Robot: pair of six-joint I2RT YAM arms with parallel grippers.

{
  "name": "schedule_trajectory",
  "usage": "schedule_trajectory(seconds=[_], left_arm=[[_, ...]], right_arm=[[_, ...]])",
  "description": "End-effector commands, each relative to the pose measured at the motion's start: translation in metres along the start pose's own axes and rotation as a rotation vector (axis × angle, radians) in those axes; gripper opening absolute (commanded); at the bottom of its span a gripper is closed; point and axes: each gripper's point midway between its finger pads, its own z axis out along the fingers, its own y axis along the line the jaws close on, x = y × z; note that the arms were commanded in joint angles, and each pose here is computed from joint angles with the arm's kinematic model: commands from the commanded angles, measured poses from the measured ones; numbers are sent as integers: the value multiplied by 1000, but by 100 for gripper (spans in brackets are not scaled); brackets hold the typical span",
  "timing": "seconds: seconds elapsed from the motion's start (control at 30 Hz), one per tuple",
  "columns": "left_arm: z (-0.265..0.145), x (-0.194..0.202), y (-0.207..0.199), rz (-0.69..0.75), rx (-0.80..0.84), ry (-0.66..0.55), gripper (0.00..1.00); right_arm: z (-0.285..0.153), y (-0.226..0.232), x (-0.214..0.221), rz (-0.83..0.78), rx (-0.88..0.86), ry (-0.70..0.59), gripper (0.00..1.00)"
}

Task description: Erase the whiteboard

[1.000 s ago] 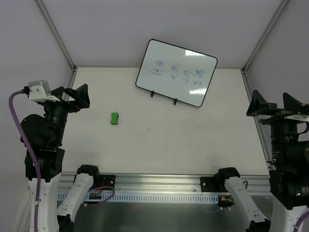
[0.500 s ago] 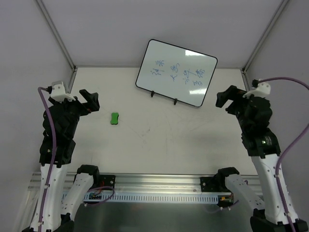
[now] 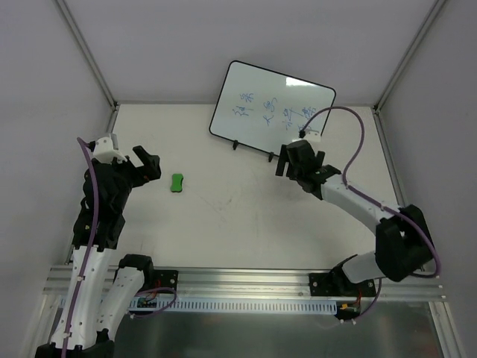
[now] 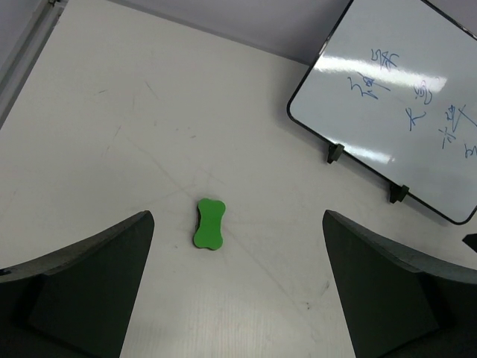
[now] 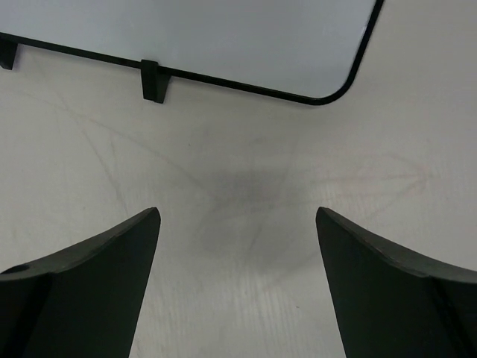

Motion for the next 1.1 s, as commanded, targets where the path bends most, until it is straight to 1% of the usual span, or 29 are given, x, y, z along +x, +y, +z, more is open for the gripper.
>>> schedule_trajectory(seconds=[0.0,0.07,0.1,0.2,0.23,0.33,0.47,0.5,0.6,0.8,0.87,0.9,1.07], left_arm=[[1,1,-6,-36,26,-6,99],[1,2,-5,-35,20,-3,99],[1,3,-5,-35,19,-2,99],[0,4,-3,-36,14,3,99],[0,5,-3,-36,15,5,99],[-1,5,-3,-39,15,6,99],[-2,6,-4,-45,19,11,99],[-2,7,-5,-48,21,17,99],[-2,9,-6,-55,24,25,99],[-4,12,-12,-90,55,43,99],[-5,13,-12,-90,56,47,99],[-6,14,-12,-90,56,47,99],[-8,16,-10,-85,50,50,99]], right_arm=[[20,37,-41,98,-10,-121,88],[32,44,-40,106,6,-114,84],[42,51,-38,113,13,-101,81],[61,63,-25,105,31,-70,77],[64,68,-31,115,29,-75,76],[78,78,-28,114,40,-58,71],[91,87,-24,121,61,-37,68],[93,86,-23,121,80,-38,66],[102,84,-19,135,111,-33,59],[117,87,-10,151,150,-8,52],[120,87,-9,153,155,-4,51],[123,86,-7,152,161,-2,49],[133,77,-5,198,180,20,45]])
